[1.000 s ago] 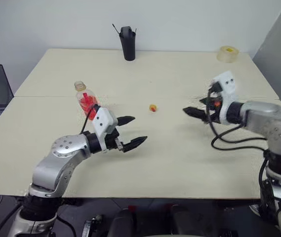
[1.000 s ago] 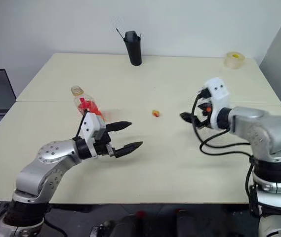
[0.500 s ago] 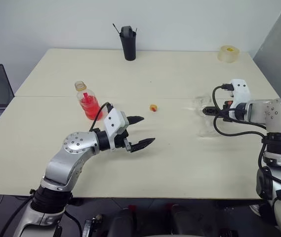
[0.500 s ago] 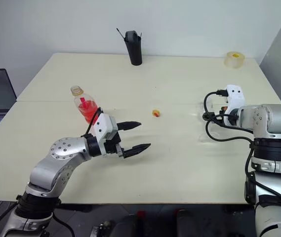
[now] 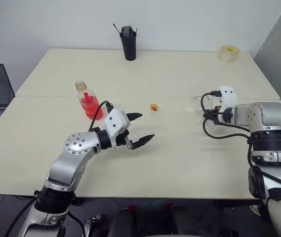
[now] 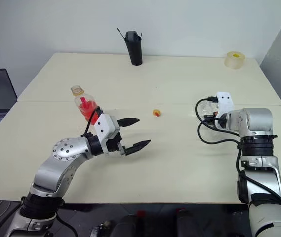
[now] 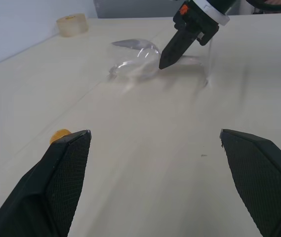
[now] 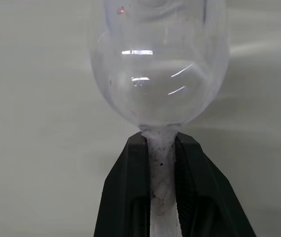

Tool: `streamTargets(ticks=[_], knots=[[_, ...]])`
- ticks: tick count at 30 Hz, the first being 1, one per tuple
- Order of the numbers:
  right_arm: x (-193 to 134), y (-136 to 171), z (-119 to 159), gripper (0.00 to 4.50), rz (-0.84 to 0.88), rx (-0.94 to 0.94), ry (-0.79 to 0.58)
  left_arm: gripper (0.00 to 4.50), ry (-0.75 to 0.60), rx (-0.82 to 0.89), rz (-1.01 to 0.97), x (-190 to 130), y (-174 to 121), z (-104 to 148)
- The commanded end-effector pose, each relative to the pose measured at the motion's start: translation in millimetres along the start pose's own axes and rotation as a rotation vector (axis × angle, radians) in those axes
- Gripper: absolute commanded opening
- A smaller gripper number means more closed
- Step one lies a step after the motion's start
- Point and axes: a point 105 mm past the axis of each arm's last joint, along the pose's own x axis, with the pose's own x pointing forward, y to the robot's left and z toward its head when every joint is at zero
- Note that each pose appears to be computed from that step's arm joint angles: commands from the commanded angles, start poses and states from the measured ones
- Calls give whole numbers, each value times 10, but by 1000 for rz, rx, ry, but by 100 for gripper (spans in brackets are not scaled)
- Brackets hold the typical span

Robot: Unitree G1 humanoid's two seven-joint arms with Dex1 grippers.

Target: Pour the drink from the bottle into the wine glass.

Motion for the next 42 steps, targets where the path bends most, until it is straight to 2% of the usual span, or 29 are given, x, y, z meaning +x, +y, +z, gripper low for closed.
streamTargets(ticks=[1,3,6,9,13,17,24,26,28,32,42], knots=[[-66,-14,144,32,-16,-45,-53,450,-31,29,27,-22,36,80],[-116,34,251,32,-11,-78,-106,450,-32,32,32,-20,48,80],[-303,366,617,32,87,-204,-345,450,-28,35,44,-26,77,71],[-424,750,787,32,188,-330,-542,450,-27,38,50,-28,98,59],[-420,1233,786,32,296,-423,-732,450,-27,42,54,-21,118,57],[-267,1658,660,31,389,-322,-877,450,-17,46,60,-34,143,48],[114,2044,362,31,386,-320,-896,450,32,65,81,-146,199,-4],[218,2072,269,31,376,-332,-863,450,38,68,84,-163,204,-8],[382,2060,83,31,354,-405,-771,450,38,70,85,-171,200,-1],[525,1864,-109,31,309,-420,-656,450,37,69,83,-176,183,10],[451,1279,-325,31,221,-409,-630,450,38,84,56,-126,215,22]])
